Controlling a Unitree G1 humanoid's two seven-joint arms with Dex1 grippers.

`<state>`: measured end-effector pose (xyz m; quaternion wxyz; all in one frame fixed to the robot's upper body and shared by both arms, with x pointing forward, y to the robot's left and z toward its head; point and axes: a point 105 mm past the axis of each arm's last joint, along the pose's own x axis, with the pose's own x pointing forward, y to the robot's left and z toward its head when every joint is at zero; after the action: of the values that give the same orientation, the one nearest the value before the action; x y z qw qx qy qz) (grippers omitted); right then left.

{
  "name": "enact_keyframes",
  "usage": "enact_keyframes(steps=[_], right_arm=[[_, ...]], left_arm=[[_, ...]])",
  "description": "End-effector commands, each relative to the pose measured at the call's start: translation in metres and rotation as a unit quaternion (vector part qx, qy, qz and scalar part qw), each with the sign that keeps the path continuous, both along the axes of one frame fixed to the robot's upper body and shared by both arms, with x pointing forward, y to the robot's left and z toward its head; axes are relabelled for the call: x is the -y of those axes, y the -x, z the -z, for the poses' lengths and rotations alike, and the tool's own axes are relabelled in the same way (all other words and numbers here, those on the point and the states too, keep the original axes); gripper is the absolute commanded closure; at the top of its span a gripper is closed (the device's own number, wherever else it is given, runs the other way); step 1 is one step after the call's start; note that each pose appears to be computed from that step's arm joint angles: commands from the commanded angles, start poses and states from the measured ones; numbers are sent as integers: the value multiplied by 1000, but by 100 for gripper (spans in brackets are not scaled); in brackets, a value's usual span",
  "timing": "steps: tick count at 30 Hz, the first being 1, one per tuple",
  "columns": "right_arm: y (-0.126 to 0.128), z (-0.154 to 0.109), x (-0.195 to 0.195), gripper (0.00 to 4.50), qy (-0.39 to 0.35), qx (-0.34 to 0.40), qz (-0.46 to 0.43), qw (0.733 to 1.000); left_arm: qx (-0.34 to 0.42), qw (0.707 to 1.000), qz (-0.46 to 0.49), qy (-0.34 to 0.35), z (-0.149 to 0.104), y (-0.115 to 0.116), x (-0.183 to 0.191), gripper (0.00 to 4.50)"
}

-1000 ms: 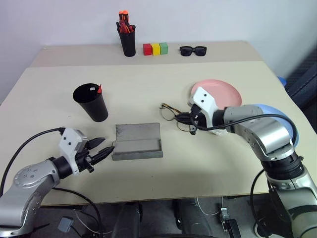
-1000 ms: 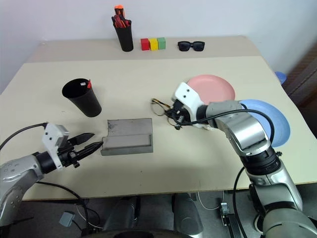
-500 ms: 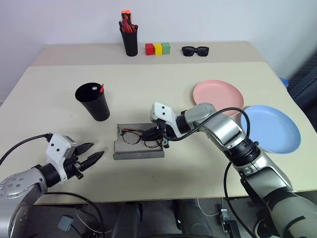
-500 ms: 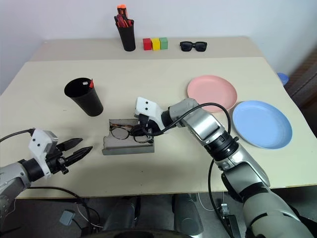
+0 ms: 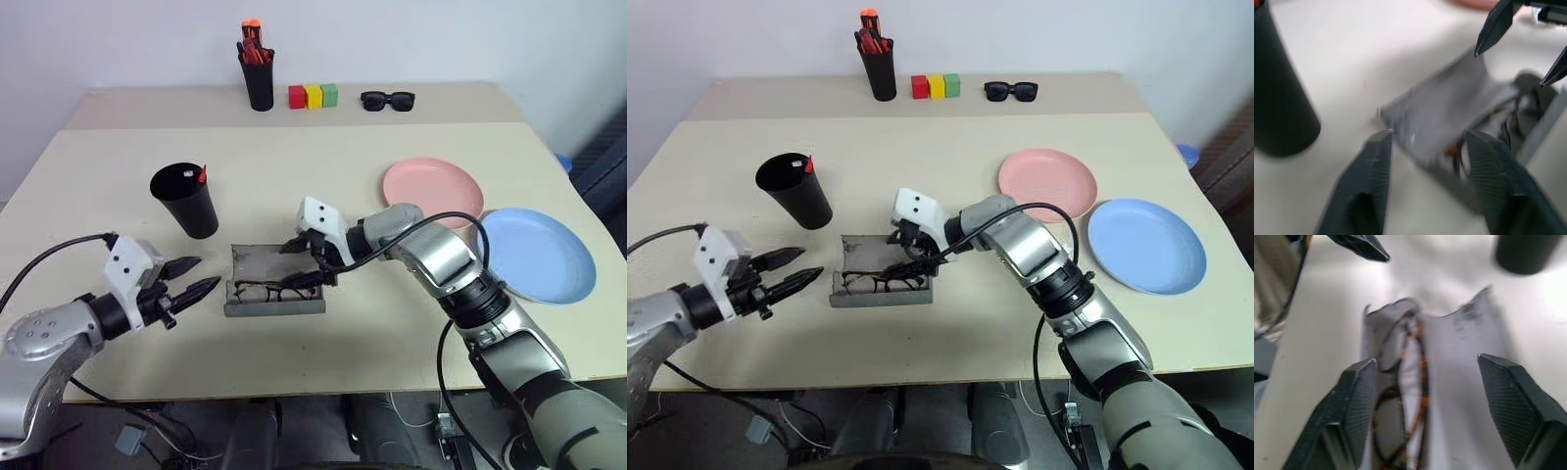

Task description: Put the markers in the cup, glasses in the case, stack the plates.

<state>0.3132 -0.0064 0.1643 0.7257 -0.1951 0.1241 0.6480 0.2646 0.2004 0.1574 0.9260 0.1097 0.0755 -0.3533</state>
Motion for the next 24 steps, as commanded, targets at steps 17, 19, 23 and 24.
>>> enact_keyframes(steps=[17, 19, 23, 24], right_arm=[[57, -18, 98, 105, -39, 144, 113, 982], [60, -17, 100, 105, -49, 137, 128, 981], [61, -12, 107, 105, -49, 129, 147, 979], [61, -10, 108, 105, -49, 128, 150, 979]], left_arm=[[-87, 995, 8, -39, 15, -106, 75, 444], [-116, 992, 6, -42, 21, -109, 75, 444], [-143, 987, 37, -61, 27, -104, 75, 444], [-146, 986, 47, -68, 29, -101, 75, 444]])
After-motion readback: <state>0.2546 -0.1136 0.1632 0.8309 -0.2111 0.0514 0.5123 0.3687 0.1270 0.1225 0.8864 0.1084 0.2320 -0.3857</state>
